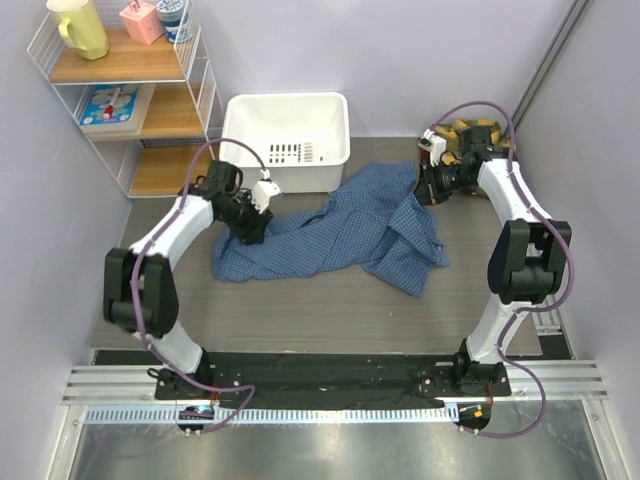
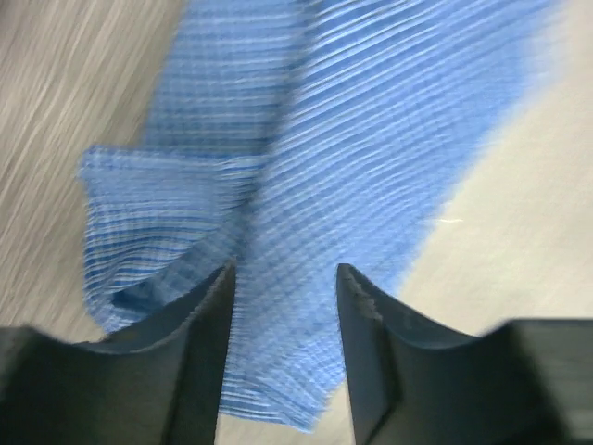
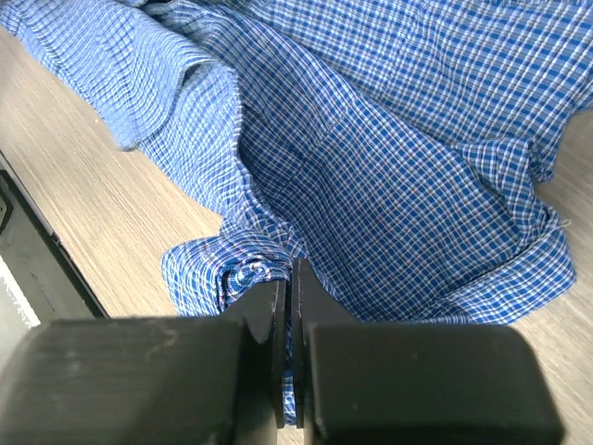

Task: Fold and stack the long sleeve shirts
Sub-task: Flatten the shirt out

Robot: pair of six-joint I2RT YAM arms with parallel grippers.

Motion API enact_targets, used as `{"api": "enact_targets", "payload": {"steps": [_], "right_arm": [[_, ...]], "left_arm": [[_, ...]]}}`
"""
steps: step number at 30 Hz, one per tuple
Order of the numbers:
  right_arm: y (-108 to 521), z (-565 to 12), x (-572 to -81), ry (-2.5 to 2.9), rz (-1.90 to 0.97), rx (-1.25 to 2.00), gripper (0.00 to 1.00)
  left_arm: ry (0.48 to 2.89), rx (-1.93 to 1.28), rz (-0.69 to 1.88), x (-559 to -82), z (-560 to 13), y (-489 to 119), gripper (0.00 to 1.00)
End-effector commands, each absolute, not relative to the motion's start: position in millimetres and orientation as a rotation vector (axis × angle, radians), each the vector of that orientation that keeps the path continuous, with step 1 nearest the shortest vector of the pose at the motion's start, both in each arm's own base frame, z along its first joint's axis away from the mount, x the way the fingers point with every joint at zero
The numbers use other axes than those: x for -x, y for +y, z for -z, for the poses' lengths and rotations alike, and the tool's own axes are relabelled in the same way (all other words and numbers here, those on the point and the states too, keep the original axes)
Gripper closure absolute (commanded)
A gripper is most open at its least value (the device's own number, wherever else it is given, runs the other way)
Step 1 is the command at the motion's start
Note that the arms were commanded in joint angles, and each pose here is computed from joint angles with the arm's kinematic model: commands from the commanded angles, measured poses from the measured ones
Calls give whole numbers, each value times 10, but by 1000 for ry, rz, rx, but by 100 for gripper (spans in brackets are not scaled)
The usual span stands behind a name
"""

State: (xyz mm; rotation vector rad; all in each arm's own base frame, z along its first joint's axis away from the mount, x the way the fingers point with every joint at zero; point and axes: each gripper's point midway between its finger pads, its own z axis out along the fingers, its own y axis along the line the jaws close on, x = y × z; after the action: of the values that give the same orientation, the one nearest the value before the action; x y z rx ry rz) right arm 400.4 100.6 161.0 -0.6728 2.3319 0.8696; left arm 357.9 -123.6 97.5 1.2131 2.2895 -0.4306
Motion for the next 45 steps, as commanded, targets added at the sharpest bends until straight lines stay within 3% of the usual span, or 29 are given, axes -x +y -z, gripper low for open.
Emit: {"api": "enact_targets", "payload": {"steps": [1,3,8,15,22,31,35,37,42,45], "right_arm": [[1086,-1732,-4094,2300,-831,680,99],[1101,-1699,-4083,2309,-827,677,99],[1092,-1644,-4047,2325,-827,672,99],[1076,-1633,-4055,2332,-814,673,99],[1071,-1598,-4052,2330,-810,692,99],[1072,-1548,-3976,2338,-820,709,99],[1072,-1596,-3942,2325,-816,733,99],[1070,-1632,-3921,2317,-812,749,99],[1049,-1701,-3872,2303,-787,780,99],[1046,-1705,-3849,2306,-786,785,99]], "left_arm": [[2041,-1295,576,-3064,-1529,-1802,47],[2043,-1300,560,-2943,-1444,-1906,33],[1975,-1343,425,-2905,-1129,-2198,22],[1960,-1335,294,-3137,-948,-2722,20],[2008,-1241,107,-3381,-687,-2770,21],[1974,-1229,-16,-3476,-876,-2420,52],[2005,-1262,9,-3387,-979,-2231,72],[1991,-1298,56,-3320,-1052,-2215,78],[2037,-1359,174,-3131,-1091,-2073,81],[2040,-1404,252,-3015,-1073,-2072,91]]}}
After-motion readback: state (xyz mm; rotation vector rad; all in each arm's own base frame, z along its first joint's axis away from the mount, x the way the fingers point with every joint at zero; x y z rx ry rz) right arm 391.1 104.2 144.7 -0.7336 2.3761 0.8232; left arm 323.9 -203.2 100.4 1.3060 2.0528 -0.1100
